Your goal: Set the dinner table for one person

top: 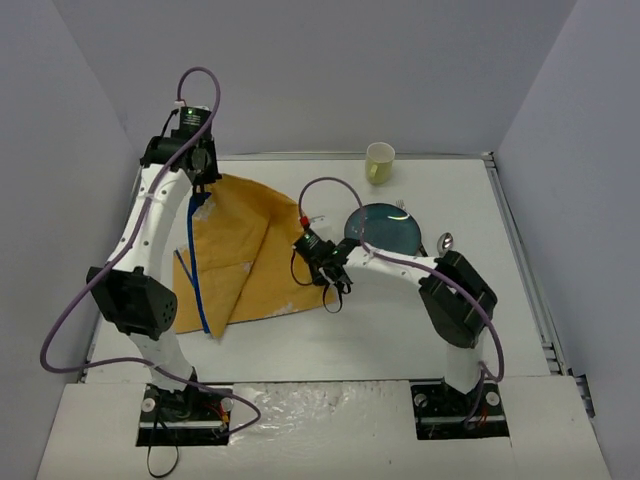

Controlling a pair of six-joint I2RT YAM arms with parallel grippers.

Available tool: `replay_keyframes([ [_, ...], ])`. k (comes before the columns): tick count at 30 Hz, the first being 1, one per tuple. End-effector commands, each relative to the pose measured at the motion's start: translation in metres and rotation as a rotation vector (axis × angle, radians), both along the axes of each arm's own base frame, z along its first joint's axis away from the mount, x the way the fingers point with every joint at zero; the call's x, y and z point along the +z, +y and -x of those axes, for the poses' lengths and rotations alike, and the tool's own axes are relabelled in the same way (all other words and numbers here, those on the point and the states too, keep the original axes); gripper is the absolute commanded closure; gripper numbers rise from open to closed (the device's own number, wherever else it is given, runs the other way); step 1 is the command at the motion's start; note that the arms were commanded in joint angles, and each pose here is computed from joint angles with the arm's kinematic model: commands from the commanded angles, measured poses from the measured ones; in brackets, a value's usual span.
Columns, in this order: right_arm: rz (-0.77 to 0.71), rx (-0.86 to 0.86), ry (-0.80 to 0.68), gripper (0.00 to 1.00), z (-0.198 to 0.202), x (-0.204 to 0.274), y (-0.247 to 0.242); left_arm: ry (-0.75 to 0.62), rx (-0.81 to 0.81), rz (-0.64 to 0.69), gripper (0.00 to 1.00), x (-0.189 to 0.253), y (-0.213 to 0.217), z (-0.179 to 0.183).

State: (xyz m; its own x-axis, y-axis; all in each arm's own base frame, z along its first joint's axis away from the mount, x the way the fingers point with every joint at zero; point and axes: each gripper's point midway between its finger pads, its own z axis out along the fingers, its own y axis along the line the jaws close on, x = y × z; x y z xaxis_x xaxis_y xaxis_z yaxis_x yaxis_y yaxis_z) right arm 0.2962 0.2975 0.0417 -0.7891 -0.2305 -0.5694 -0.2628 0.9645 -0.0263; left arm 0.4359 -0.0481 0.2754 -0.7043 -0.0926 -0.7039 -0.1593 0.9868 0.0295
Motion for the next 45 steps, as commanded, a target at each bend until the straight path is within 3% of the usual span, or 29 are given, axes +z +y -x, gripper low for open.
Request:
replay_keyframes([
  [1, 0.032, -0.044, -0.373, 1.0, -0.054, 0.143, -0.029, -0.361, 0.039, -0.052, 1.0, 0.136, 0.031, 0.035],
  [6, 0.022, -0.078, -0.581, 1.0, -0.071, 0.243, -0.046, -0.549, 0.092, -0.121, 1.0, 0.205, 0.057, 0.079],
  [12, -0.03, -0.021, -0.77, 1.0, -0.066, 0.348, -0.06, -0.729, 0.16, -0.173, 1.0, 0.264, 0.083, 0.136],
  [18, -0.099, 0.099, -0.867, 1.0, -0.044, 0.4, -0.065, -0.807, 0.217, -0.189, 1.0, 0.282, 0.1, 0.185],
  [23, -0.161, 0.195, -0.898, 1.0, -0.029, 0.418, -0.06, -0.781, 0.228, -0.201, 1.0, 0.274, 0.103, 0.189],
  [30, -0.12, 0.23, -0.883, 1.0, -0.048, 0.409, -0.044, -0.627, 0.2, -0.213, 1.0, 0.234, 0.092, 0.142],
  [37, -0.118, 0.214, -0.898, 1.0, -0.116, 0.412, -0.039, -0.57, 0.17, -0.212, 1.0, 0.212, 0.091, 0.068],
  [45, -0.111, 0.201, -1.018, 1.0, -0.2, 0.439, -0.042, -0.663, 0.184, -0.069, 1.0, 0.224, 0.116, -0.02],
])
